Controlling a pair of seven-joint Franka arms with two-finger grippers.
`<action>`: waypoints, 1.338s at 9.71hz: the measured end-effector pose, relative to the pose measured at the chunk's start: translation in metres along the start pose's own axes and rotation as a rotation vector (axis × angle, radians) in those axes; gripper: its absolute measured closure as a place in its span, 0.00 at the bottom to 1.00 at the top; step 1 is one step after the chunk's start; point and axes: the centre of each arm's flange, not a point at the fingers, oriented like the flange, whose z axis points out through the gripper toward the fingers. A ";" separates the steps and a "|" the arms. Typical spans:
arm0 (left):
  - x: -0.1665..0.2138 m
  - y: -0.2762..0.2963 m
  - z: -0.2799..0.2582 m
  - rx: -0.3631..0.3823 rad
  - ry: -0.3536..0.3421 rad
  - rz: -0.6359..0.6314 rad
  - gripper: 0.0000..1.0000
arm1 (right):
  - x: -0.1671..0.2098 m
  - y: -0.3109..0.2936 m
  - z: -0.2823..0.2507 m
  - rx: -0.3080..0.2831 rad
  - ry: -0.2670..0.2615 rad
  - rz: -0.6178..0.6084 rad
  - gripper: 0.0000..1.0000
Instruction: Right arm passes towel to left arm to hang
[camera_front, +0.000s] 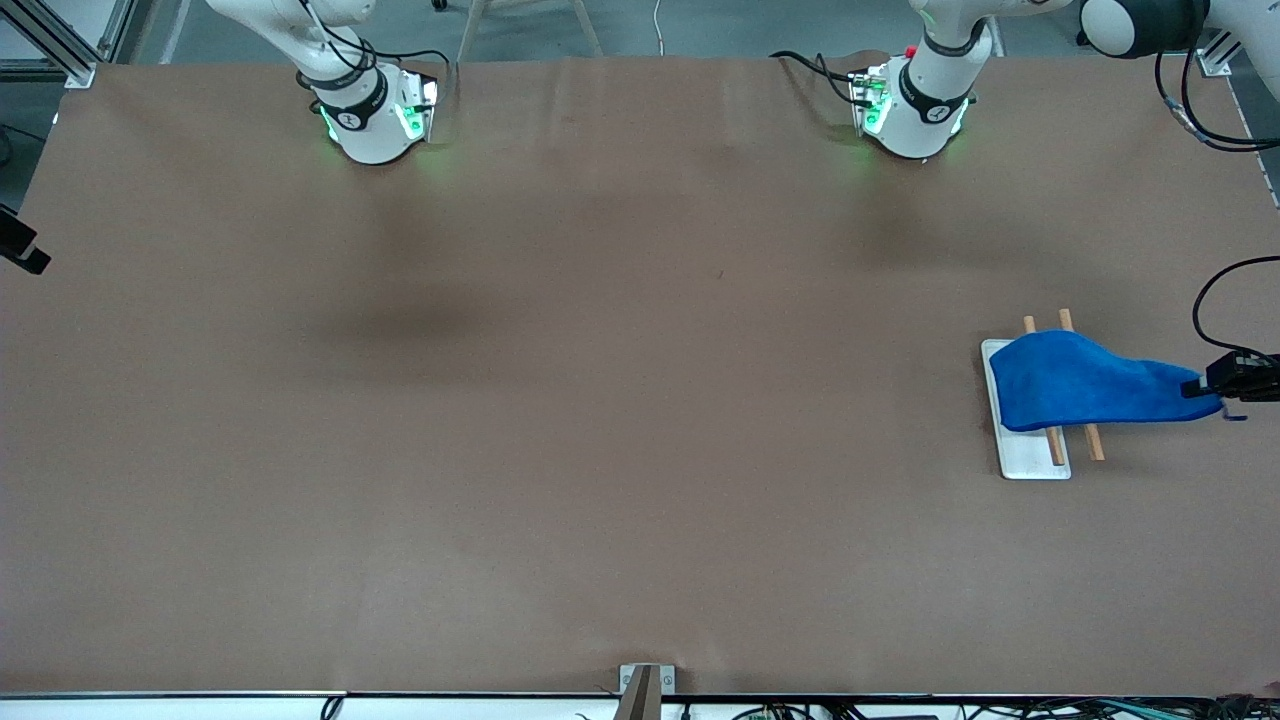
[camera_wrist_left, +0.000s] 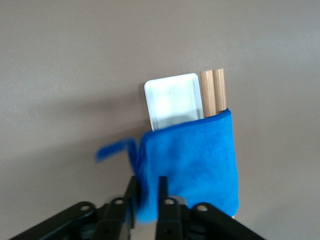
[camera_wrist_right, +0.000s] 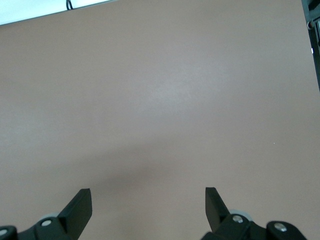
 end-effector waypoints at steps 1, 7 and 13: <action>0.004 0.002 -0.002 0.018 0.010 0.002 0.54 | 0.002 -0.005 -0.004 0.000 0.010 -0.009 0.00; 0.058 0.135 -0.067 0.297 0.028 -0.066 0.00 | 0.010 -0.017 -0.002 -0.004 0.016 -0.028 0.00; 0.010 0.333 -0.121 0.351 0.091 0.006 0.00 | 0.009 -0.028 -0.004 -0.002 0.020 -0.049 0.00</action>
